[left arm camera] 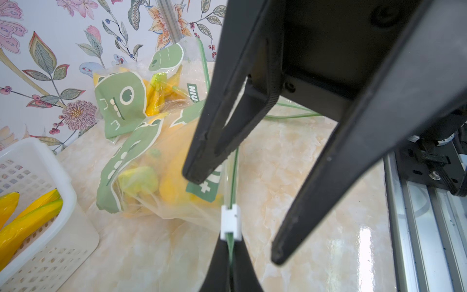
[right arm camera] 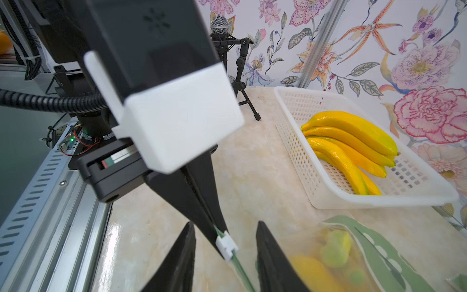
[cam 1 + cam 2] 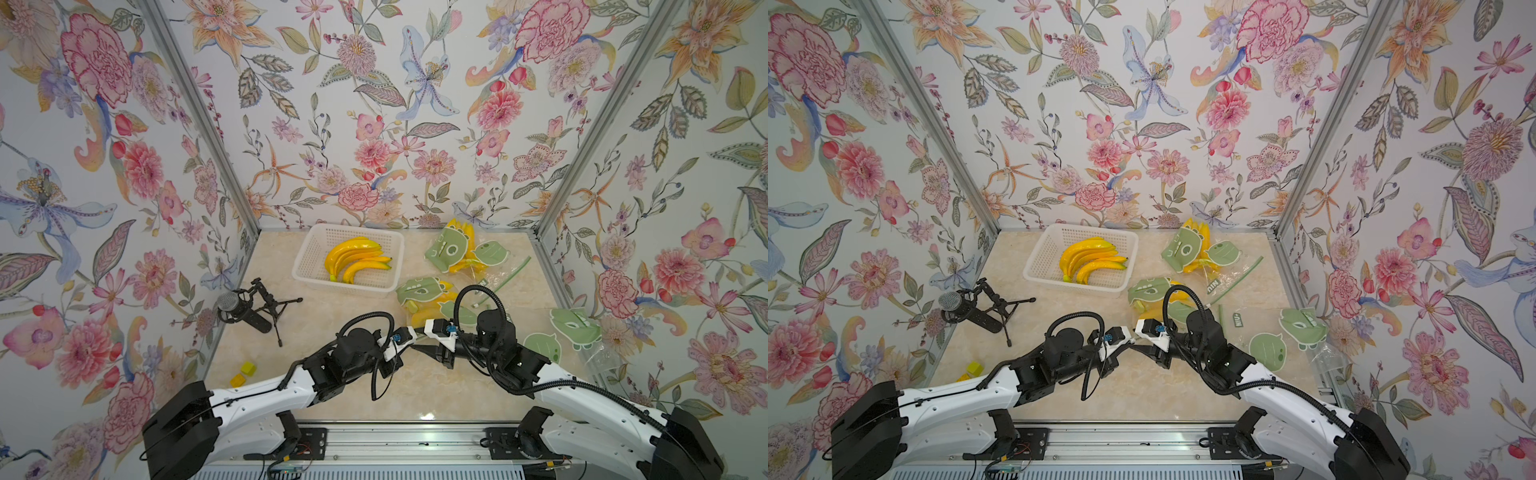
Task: Open the zip-top bag and take out the banana
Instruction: Adjust the zipper food storage bag at the center of the board.
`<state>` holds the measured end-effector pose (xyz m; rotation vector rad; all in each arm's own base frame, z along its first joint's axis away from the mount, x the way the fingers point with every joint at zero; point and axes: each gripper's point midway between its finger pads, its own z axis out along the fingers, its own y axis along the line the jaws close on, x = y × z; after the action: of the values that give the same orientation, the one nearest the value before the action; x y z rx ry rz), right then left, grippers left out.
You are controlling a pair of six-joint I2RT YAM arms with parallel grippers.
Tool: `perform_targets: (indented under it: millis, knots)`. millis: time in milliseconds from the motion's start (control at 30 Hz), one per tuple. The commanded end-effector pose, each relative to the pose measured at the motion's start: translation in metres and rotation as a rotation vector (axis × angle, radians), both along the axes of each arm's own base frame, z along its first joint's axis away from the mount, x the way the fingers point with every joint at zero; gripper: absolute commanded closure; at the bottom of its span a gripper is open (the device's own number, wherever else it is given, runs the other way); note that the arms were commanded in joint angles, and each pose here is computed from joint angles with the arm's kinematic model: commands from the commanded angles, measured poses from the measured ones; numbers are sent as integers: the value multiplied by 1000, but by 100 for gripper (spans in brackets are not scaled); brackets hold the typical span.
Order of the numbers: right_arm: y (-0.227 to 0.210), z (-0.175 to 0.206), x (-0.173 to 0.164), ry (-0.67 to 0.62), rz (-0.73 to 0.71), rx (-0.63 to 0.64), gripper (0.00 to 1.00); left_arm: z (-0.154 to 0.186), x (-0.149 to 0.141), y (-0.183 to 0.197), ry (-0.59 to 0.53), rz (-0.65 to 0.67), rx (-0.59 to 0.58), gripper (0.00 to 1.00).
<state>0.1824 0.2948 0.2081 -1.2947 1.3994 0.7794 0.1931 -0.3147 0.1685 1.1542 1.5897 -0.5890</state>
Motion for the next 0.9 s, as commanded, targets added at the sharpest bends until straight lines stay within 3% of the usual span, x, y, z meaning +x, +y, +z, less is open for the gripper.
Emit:
perform_targets:
  millis: [0,300,667,867]
  knots:
    - [3,-2,-3,5,51,-20,63,2,-3,4,-21,-22,2,100]
    - [4,-14,-1,33,55,-31,73,8,0,13,-29,-3,-24,100]
    - [9,-25,4,61,47,-40,76,16,-2,6,-24,-33,-68,100]
    - [11,-26,6,68,42,-34,84,18,0,3,-22,-32,-77,100]
